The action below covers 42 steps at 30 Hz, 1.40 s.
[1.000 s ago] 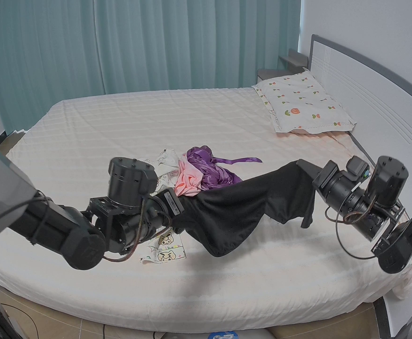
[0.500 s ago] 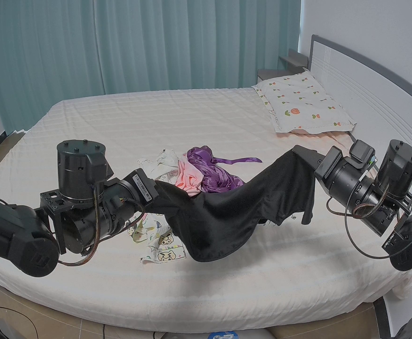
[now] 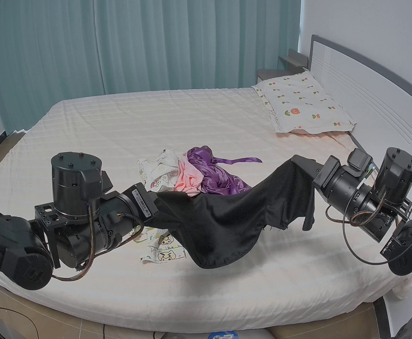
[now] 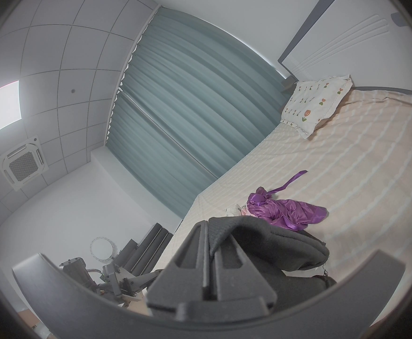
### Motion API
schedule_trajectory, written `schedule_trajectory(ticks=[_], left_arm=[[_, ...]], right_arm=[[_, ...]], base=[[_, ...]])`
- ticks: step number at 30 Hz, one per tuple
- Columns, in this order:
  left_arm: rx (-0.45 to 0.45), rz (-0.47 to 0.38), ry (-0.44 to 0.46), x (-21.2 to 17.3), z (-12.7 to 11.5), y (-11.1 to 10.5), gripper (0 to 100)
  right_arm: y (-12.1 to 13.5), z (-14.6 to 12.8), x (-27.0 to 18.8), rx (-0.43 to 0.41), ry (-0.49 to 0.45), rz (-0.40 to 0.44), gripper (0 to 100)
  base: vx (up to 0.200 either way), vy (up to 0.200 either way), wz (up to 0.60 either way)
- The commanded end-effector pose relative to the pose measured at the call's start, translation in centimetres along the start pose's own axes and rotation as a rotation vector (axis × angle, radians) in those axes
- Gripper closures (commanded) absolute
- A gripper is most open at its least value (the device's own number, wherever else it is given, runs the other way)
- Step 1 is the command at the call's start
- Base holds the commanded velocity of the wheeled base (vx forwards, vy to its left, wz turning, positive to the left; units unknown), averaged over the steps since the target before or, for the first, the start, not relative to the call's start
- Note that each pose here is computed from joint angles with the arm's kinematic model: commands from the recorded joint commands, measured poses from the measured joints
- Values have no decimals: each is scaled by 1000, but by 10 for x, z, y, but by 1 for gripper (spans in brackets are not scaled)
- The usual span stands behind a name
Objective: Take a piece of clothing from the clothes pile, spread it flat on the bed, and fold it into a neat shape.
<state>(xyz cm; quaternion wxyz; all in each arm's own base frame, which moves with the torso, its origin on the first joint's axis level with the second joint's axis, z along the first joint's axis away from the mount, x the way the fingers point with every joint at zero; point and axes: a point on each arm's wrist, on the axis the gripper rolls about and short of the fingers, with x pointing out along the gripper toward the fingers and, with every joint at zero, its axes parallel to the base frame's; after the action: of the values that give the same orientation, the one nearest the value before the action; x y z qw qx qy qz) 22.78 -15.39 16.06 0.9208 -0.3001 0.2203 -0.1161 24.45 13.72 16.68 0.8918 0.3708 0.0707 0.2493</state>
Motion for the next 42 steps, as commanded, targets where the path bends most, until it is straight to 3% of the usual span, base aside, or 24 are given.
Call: schedule_trajectory(ticks=[1, 16, 37, 42], left_arm=[[0, 0, 1, -1, 0, 0, 100], [-6, 4, -1, -2, 1, 1, 100], [-11, 9, -17, 2, 5, -1, 100], [-23, 7, -19, 5, 6, -2, 100]], right_arm=[[1, 1, -1, 0, -3, 3, 100], [5, 4, -6, -5, -27, 29, 100], [10, -7, -2, -2, 16, 55, 100], [11, -8, 1, -3, 4, 67, 100]], base=[[0, 0, 0], [-200, 0, 0], [0, 0, 0], [0, 200, 0]])
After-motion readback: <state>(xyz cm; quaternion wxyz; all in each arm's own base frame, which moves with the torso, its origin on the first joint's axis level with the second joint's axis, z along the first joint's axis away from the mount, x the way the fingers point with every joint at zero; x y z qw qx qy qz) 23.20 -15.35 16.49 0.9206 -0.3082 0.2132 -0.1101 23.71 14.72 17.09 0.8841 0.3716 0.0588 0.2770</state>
